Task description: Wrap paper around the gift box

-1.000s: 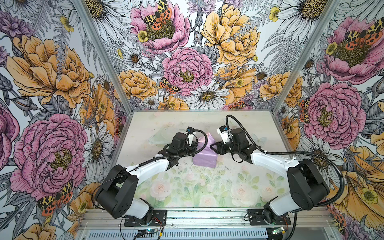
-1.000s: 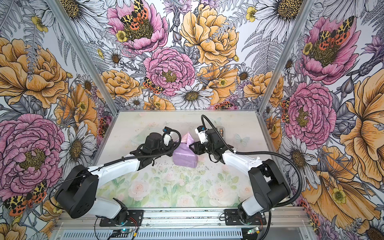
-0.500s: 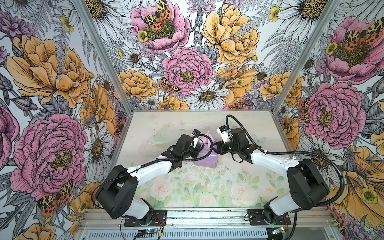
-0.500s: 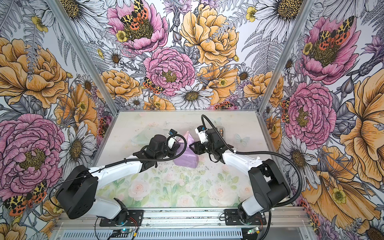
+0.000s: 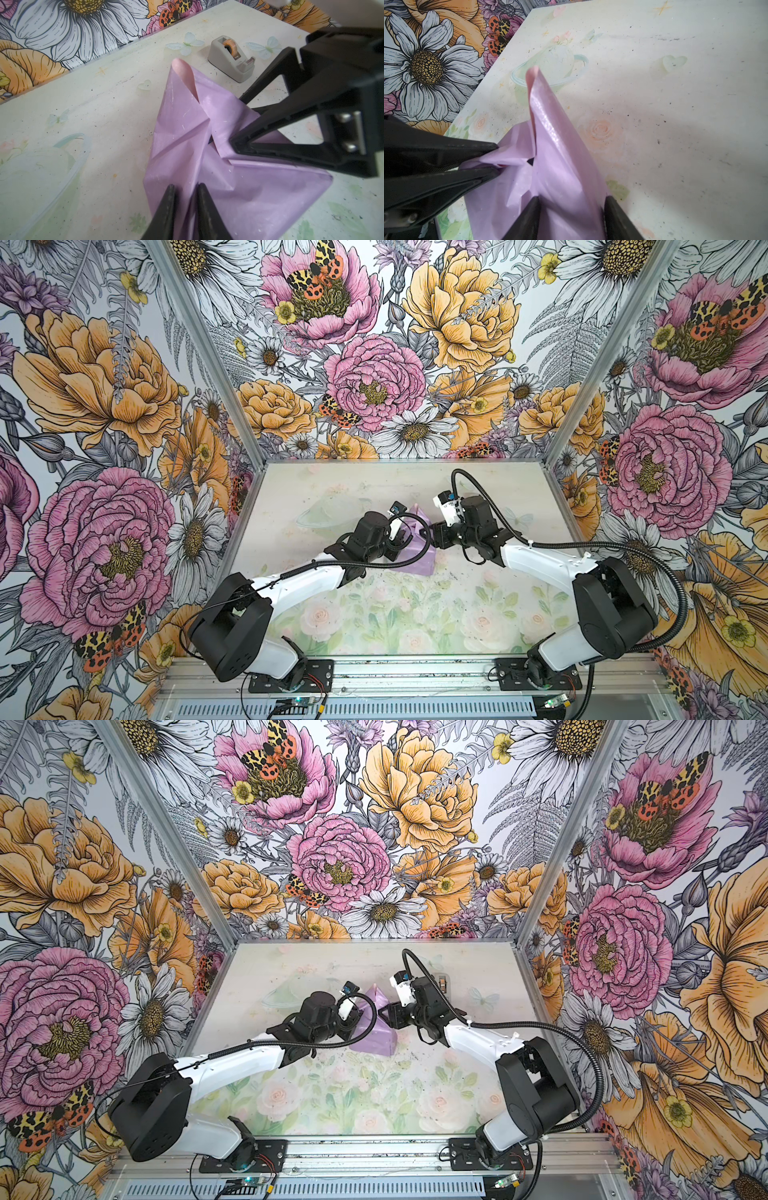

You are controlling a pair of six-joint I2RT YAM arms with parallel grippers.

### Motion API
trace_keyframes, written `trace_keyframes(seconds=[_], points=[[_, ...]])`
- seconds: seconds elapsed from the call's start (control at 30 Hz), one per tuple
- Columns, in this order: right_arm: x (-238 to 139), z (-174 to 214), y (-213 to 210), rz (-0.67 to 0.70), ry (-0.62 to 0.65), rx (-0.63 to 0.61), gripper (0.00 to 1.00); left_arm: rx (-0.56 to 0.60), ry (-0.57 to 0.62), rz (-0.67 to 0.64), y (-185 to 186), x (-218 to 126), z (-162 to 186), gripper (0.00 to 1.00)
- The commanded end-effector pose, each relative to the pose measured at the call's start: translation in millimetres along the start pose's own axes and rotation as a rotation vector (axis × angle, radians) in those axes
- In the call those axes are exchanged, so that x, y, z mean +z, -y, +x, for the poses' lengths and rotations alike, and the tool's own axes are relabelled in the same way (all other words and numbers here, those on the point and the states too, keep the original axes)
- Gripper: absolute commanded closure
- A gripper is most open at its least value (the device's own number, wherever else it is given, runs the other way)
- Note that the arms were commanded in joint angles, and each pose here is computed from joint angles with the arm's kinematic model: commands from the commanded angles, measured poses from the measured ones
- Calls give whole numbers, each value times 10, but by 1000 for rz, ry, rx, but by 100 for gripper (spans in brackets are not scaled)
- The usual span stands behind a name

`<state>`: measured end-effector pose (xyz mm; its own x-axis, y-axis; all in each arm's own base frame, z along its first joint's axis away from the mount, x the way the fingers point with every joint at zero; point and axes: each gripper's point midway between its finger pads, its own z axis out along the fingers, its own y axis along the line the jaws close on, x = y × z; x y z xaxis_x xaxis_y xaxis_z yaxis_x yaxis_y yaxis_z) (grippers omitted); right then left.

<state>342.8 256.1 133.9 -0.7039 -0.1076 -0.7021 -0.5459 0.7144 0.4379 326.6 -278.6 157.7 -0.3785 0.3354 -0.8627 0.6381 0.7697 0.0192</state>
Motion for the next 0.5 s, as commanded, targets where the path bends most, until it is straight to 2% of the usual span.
trace_keyframes(seconds=[0.0, 0.17, 0.3, 0.47], points=[[98, 234, 47, 9, -79, 26, 49, 9, 22, 83, 156, -25, -69, 80], [88, 182, -24, -28, -50, 41, 49, -35, 13, 162, 228, 19, -14, 69], [52, 105, -73, -58, -9, 53, 47, -114, 20, 194, 132, 39, 45, 75], [70, 44, -98, -80, 14, 77, 46, -153, -12, 232, 115, 95, 165, 82]])
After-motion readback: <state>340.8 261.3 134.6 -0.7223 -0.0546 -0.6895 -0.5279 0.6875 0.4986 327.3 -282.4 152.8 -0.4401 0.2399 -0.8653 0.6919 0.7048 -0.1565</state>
